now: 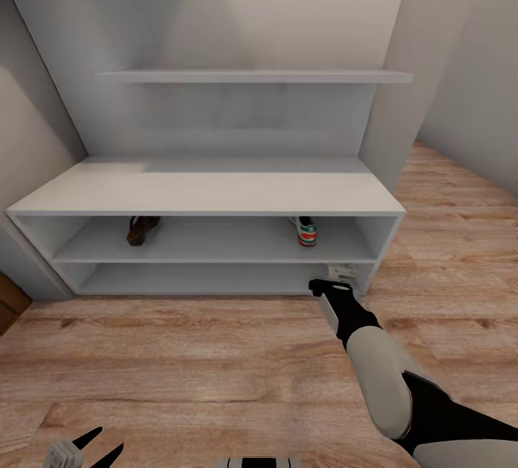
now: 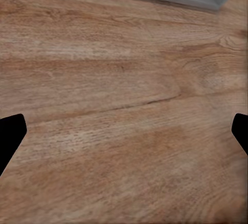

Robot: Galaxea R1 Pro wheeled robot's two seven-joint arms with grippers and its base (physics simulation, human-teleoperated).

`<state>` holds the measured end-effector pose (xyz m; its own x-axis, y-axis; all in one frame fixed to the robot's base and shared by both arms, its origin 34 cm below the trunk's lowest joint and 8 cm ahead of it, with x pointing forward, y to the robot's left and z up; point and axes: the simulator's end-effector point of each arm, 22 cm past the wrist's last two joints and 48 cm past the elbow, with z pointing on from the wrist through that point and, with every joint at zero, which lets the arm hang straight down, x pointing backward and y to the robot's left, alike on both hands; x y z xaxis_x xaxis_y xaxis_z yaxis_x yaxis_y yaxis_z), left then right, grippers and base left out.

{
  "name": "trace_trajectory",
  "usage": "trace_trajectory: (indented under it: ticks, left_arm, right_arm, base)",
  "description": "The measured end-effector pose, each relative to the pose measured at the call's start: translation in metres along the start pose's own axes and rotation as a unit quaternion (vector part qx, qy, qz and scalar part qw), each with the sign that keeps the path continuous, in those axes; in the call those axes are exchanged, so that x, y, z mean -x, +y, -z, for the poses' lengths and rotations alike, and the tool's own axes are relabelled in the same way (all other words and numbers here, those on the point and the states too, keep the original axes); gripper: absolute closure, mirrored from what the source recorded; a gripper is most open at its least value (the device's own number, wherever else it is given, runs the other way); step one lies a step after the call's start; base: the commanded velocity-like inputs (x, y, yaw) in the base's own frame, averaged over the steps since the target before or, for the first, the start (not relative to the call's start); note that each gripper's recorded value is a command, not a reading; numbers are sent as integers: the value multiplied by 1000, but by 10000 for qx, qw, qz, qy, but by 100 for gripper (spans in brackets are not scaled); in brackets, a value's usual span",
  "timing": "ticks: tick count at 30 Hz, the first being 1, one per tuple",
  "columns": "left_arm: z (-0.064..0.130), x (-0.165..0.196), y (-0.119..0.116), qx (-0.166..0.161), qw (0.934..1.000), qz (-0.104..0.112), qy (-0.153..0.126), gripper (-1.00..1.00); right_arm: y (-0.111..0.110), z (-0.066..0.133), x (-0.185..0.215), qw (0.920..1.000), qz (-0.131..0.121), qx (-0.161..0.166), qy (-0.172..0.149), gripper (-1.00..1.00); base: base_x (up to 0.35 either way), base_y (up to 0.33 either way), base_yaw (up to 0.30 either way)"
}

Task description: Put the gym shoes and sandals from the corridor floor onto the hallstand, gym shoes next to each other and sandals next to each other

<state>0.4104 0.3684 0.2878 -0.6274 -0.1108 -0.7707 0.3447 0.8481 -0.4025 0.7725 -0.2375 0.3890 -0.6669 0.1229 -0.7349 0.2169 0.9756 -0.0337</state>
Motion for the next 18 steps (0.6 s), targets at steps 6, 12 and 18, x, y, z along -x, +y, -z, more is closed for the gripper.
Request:
trace_trajectory:
  ticks: [6, 12, 18]
  left_arm:
    - [0, -1, 2, 66, 10000, 24, -9, -100]
    - [-1, -2, 4, 133, 9999, 39, -18, -100]
    - [-2, -3, 4, 147, 9999, 53, -17, -100]
  right_arm:
    - [-10, 2, -84, 9997, 54, -41, 229, -100]
    - [-14, 13, -166, 9984, 313, -5, 476, -100]
    - [-38, 27, -244, 9956, 637, 136, 677, -100]
  base:
    - [-30, 0, 0]
    - [-5, 0, 0]
    - [0, 0, 0]
